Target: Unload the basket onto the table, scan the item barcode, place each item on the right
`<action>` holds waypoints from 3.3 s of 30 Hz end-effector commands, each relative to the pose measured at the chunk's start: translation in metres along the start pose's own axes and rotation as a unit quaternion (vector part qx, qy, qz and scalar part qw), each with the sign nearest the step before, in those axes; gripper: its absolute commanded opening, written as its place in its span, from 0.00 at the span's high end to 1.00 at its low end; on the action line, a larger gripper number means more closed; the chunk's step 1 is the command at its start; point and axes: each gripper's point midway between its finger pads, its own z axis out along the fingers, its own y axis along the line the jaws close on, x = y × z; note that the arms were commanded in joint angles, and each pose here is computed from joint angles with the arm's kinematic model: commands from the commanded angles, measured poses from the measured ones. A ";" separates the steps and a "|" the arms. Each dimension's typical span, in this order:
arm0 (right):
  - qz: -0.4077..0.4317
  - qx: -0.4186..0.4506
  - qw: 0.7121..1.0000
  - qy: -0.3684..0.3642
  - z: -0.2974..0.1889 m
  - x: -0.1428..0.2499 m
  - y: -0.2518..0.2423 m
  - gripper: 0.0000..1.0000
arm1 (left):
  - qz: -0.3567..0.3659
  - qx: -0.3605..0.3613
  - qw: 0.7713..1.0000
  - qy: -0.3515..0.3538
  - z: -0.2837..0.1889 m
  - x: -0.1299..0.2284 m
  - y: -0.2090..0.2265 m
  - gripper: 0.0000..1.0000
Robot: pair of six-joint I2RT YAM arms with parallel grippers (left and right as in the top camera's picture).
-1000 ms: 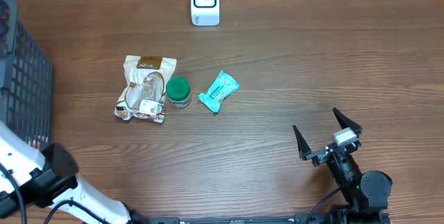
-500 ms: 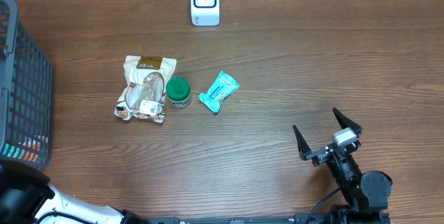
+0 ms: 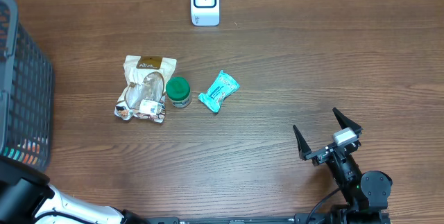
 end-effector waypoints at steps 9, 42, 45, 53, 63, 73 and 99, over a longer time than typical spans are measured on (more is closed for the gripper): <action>0.003 -0.002 1.000 0.001 0.000 0.003 0.001 0.00 | 0.117 -0.022 0.993 0.008 0.057 0.015 0.012 0.27; 0.003 -0.002 1.000 0.001 0.000 0.003 0.001 0.00 | 0.294 0.323 0.870 -0.227 -0.300 0.083 -0.192 0.96; 0.003 -0.001 1.000 0.001 0.000 0.003 0.001 0.00 | 0.379 0.290 0.861 -0.173 -0.278 0.149 -0.228 0.96; 0.003 -0.001 1.000 0.001 0.000 0.003 0.001 0.00 | 0.591 0.222 0.772 -0.067 -0.170 0.330 -0.321 0.96; 0.003 -0.001 1.000 0.001 0.000 0.003 0.001 0.00 | 0.711 0.087 0.694 -0.071 -0.033 0.440 -0.359 0.96; 0.003 -0.001 1.000 0.001 0.000 0.003 0.001 0.00 | 0.702 0.073 0.707 -0.038 -0.011 0.445 -0.357 0.32; 0.003 -0.001 1.000 0.001 0.000 0.003 0.001 0.00 | 0.380 0.245 0.867 -0.209 -0.305 0.166 -0.215 0.11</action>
